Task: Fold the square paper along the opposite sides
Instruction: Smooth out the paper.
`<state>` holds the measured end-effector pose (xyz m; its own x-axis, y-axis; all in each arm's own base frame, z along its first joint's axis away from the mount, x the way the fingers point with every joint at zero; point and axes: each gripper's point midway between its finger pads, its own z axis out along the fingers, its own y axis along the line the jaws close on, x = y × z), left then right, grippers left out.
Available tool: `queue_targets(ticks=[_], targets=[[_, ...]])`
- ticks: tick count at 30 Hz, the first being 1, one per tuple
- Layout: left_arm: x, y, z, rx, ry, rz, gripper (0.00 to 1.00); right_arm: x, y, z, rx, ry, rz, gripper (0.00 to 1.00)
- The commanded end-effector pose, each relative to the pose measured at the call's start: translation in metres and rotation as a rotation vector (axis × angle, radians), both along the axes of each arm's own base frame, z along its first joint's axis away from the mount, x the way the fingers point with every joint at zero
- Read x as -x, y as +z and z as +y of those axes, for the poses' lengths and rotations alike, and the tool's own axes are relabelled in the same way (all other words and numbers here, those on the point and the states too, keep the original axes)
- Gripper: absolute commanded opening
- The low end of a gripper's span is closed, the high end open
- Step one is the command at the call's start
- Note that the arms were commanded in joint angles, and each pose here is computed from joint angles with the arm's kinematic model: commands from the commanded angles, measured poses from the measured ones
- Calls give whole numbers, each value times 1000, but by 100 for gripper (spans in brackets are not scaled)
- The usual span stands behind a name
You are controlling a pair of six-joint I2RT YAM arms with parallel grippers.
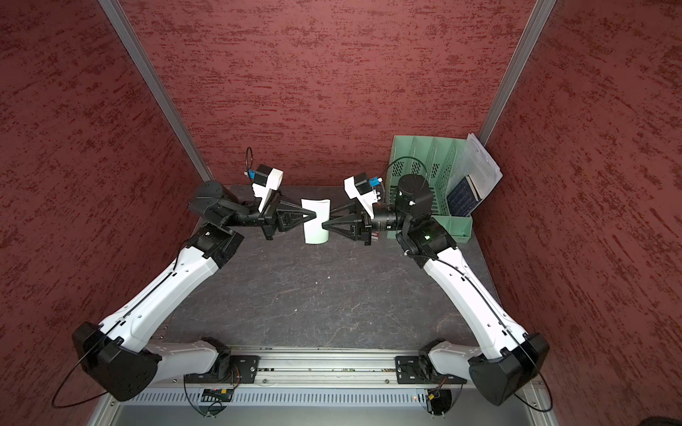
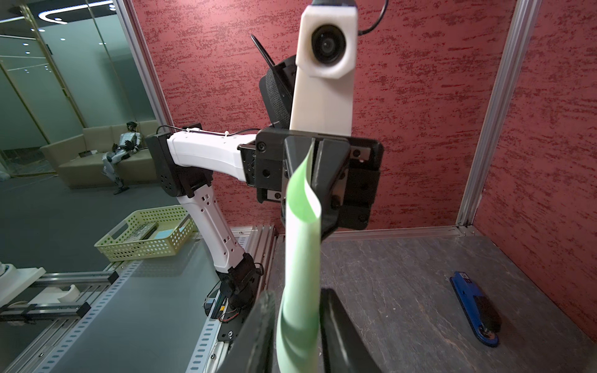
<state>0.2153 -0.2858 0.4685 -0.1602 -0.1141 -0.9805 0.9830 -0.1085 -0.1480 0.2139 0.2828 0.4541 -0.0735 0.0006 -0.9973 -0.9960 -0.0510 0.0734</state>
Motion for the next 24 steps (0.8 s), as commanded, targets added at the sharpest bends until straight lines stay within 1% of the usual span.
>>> queue_targets(ticks=[1,4,20,24], targets=[[8,10,2,16,-13,-42,0,2,6,-2,-16,-3,-30,26],[7,11,3,16,-10,-43,0,2,6,-2,-16,-3,-32,24],[6,11,5,19,-2,-52,0,1,5,-2,-18,-2,-26,22],[5,11,4,19,-2,-49,0,0,6,-1,-23,0,-21,19]])
